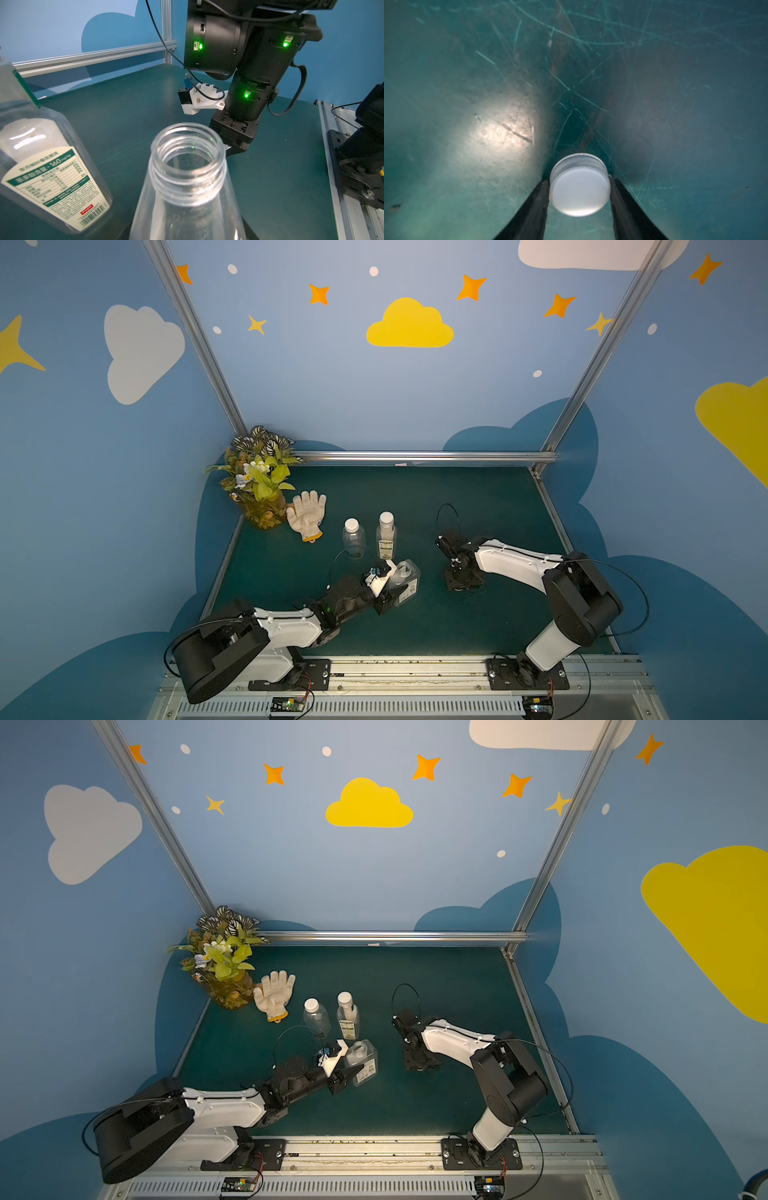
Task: Screw on the bottle caps
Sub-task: Pick up the bottle cap from the center of the board.
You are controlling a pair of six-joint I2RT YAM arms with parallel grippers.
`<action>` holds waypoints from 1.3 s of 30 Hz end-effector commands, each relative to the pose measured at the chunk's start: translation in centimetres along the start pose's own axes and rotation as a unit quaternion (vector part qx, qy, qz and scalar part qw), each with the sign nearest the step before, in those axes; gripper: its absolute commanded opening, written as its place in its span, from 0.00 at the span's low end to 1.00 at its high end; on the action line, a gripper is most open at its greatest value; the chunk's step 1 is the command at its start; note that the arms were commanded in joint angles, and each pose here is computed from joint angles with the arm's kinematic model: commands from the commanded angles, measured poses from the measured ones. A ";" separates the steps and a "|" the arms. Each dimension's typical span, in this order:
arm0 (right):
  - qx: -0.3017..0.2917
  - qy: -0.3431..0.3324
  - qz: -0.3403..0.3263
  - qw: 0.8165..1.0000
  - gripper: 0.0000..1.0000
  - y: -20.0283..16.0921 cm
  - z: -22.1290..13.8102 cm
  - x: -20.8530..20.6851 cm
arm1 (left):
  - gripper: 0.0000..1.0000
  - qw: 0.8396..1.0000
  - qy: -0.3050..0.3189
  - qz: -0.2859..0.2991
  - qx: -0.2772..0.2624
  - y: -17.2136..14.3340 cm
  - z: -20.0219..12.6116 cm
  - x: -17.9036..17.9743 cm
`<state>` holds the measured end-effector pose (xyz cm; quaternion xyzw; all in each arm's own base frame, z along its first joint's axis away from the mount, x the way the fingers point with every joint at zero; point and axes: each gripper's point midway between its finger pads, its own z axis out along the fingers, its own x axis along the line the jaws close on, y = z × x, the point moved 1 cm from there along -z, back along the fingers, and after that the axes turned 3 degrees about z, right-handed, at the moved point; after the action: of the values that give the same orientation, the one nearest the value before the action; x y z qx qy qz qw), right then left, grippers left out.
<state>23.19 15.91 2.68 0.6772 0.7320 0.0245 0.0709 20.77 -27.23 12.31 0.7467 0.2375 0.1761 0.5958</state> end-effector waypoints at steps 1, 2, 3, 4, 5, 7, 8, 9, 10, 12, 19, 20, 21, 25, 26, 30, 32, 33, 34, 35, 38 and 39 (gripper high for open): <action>0.008 -0.002 0.000 1.000 0.48 -0.2 0.6 0.1 | 0.39 1.000 0.000 0.005 -0.010 0.5 -0.3 0.0; 0.009 -0.001 0.000 1.000 0.46 -0.2 0.7 0.1 | 0.39 1.000 0.000 0.006 -0.010 0.5 -0.3 -0.1; 0.009 -0.001 -0.001 1.000 0.45 -0.2 0.7 0.1 | 0.39 1.000 -0.001 0.006 -0.011 0.6 -0.3 -0.1; 0.009 0.000 0.000 1.000 0.44 -0.2 0.6 0.2 | 0.38 1.000 -0.002 0.006 -0.009 0.5 -0.3 -0.1; 0.008 0.001 -0.001 1.000 0.44 -0.2 0.5 0.2 | 0.38 1.000 -0.002 0.007 -0.010 0.6 -0.4 -0.1; 0.005 0.005 -0.002 1.000 0.43 -0.1 0.3 0.3 | 0.38 1.000 -0.004 0.008 -0.010 0.6 -0.4 -0.2; 0.004 0.008 -0.003 1.000 0.43 0.0 0.1 0.4 | 0.38 1.000 -0.006 0.009 -0.011 0.6 -0.4 -0.2; 0.001 0.011 -0.005 1.000 0.42 0.1 -0.2 0.5 | 0.38 1.000 -0.006 0.009 -0.011 0.7 -0.4 -0.2; -0.003 0.014 -0.008 1.000 0.42 0.2 -0.5 0.6 | 0.38 1.000 -0.008 0.010 -0.010 0.6 -0.4 -0.3; -0.012 0.019 -0.015 1.000 0.42 0.5 -1.5 0.9 | 0.38 1.000 -0.014 0.012 -0.012 0.7 -0.4 -0.5; -0.068 0.044 -0.064 0.995 0.43 1.9 -8.1 2.4 | 0.36 0.999 -0.034 0.016 -0.011 0.7 -0.3 -1.2; -0.074 0.056 -0.069 0.993 0.43 2.1 -9.4 2.9 | 0.36 0.999 -0.035 0.016 -0.010 0.7 -0.2 -1.1; -0.079 0.074 -0.075 0.991 0.43 2.2 -10.6 3.6 | 0.36 0.999 -0.037 0.015 -0.010 0.7 -0.2 -1.2; -0.096 0.150 -0.107 0.978 0.43 2.1 -14.9 6.4 | 0.35 0.999 -0.040 0.009 -0.007 0.6 0.1 -1.3; -0.098 0.165 -0.113 0.975 0.43 2.0 -15.8 7.1 | 0.34 0.999 -0.041 0.008 -0.008 0.5 0.2 -1.3; -0.096 0.209 -0.136 0.964 0.44 1.4 -18.3 9.2 | 0.34 0.999 -0.047 0.003 -0.007 0.3 0.4 -1.5; -0.088 0.223 -0.149 0.959 0.44 0.8 -18.9 10.3 | 0.34 0.999 -0.049 0.001 -0.007 0.3 0.5 -1.6; -0.085 0.227 -0.157 0.957 0.44 0.5 -19.0 10.8 | 0.34 0.999 -0.050 0.001 -0.007 0.3 0.5 -1.6; -0.082 0.228 -0.161 0.957 0.44 0.3 -19.1 11.1 | 0.34 0.999 -0.051 0.001 -0.008 0.3 0.5 -1.6; -0.077 0.228 -0.167 0.956 0.45 0.0 -19.1 11.4 | 0.34 0.999 -0.051 0.001 -0.008 0.3 0.5 -1.6; -0.064 0.227 -0.183 0.954 0.45 -0.6 -18.9 12.4 | 0.33 0.999 -0.053 0.000 -0.006 0.2 0.6 -1.6; -0.061 0.227 -0.189 0.953 0.46 -0.8 -18.8 12.7 | 0.33 0.999 -0.054 -0.001 -0.007 0.2 0.6 -1.7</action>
<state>20.02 29.22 20.73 0.5097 0.8276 0.2326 -0.0350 19.85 -28.20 12.15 0.7524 0.2071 0.1499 0.6070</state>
